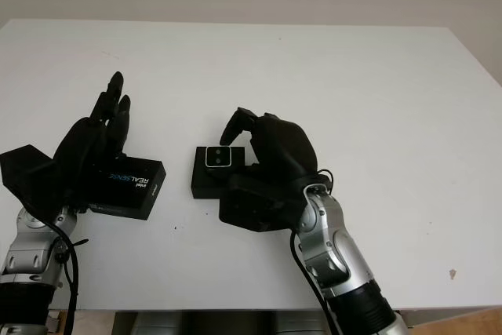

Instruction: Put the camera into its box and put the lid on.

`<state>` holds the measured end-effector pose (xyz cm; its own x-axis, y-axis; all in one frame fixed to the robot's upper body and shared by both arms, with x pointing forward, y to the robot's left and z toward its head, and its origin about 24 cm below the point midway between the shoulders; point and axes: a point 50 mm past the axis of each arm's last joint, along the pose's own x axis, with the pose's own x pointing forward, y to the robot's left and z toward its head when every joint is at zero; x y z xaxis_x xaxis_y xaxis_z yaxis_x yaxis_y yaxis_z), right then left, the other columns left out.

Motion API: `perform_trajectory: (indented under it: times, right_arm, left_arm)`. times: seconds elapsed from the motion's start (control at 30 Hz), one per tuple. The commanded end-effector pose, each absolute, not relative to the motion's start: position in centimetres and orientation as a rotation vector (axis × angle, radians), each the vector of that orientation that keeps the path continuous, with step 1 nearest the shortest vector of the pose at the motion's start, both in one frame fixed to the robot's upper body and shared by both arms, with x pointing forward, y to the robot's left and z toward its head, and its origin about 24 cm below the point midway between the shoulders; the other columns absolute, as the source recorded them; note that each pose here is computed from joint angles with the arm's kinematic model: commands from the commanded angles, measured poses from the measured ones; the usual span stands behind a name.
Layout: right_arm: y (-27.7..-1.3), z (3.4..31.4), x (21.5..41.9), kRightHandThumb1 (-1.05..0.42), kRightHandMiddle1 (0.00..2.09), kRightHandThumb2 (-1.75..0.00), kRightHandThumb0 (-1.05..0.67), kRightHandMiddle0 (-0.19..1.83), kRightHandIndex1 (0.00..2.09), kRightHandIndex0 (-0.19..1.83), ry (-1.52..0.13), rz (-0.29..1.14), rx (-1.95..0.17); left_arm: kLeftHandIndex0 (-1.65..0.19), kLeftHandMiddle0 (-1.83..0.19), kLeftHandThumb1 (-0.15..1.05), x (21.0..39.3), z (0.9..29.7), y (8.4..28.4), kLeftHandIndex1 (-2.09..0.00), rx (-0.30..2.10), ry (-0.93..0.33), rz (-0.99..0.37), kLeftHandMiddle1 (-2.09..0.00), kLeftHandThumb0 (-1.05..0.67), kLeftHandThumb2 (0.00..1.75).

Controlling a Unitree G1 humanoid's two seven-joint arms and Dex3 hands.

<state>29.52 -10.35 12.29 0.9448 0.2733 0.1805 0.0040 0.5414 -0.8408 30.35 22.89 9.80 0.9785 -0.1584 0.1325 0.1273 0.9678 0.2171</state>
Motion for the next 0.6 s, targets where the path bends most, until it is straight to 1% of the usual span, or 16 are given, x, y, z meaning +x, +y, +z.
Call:
perform_trajectory:
  times: [0.0, 0.23, 0.57]
  right_arm:
    - [-10.5, 12.9, 29.3, -0.93, 1.39, -0.05, -0.35, 0.46, 0.60, 0.33, -0.331, 0.148, -0.996]
    - [-10.5, 13.0, 29.1, -0.92, 1.38, -0.05, -0.36, 0.49, 0.60, 0.34, -0.341, 0.144, -1.021]
    - [-10.3, 12.0, 29.3, -0.94, 1.43, -0.06, -0.36, 0.46, 0.59, 0.34, -0.297, 0.176, -1.025]
  left_arm:
    - [0.19, 0.19, 1.05, 30.6, 9.9, 22.5, 0.00, 0.205, -0.156, -0.156, 0.00, -0.88, 0.58]
    - [0.19, 0.19, 1.05, 30.6, 9.9, 22.4, 0.00, 0.203, -0.149, -0.150, 0.00, -0.89, 0.57]
    - [0.19, 0.19, 1.05, 30.4, 9.8, 22.5, 0.00, 0.209, -0.146, -0.148, 0.00, -0.88, 0.57]
